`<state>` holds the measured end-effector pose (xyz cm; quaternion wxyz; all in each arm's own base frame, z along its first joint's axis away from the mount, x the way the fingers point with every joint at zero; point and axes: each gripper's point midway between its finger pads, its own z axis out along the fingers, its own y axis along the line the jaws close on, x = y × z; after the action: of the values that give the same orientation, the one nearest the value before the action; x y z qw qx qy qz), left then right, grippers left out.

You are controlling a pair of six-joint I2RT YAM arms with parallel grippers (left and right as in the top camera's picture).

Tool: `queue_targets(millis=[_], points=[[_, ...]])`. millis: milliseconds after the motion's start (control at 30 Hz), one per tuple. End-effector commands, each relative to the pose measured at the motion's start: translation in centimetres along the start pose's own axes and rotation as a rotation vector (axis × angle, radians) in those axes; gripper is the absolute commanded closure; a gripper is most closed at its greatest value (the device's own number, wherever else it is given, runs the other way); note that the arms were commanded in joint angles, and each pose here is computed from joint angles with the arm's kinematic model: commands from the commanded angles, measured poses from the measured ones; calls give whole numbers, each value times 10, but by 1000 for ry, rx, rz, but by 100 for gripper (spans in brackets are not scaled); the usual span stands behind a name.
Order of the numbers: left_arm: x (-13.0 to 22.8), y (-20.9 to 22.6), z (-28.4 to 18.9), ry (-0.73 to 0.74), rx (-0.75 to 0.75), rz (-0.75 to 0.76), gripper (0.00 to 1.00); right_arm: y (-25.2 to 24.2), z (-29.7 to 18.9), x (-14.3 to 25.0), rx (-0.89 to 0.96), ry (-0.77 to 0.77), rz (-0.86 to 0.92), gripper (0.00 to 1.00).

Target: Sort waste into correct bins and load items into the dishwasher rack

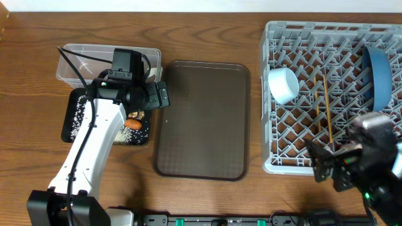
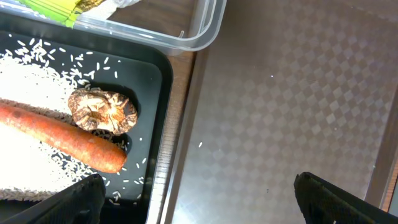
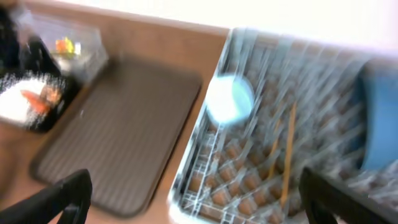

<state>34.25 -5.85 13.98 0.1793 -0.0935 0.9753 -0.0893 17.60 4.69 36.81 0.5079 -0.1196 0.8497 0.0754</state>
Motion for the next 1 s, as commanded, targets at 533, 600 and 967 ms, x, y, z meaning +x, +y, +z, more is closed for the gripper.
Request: queue_targets(millis=[533, 600, 967], points=[[-2, 1, -6, -18, 0, 0, 2, -5, 85, 95, -4, -239, -137, 1], [-2, 1, -6, -18, 0, 0, 2, -4, 93, 104, -7, -294, -153, 1], [-2, 1, -6, -18, 0, 0, 2, -1, 138, 133, -34, -501, -220, 1]])
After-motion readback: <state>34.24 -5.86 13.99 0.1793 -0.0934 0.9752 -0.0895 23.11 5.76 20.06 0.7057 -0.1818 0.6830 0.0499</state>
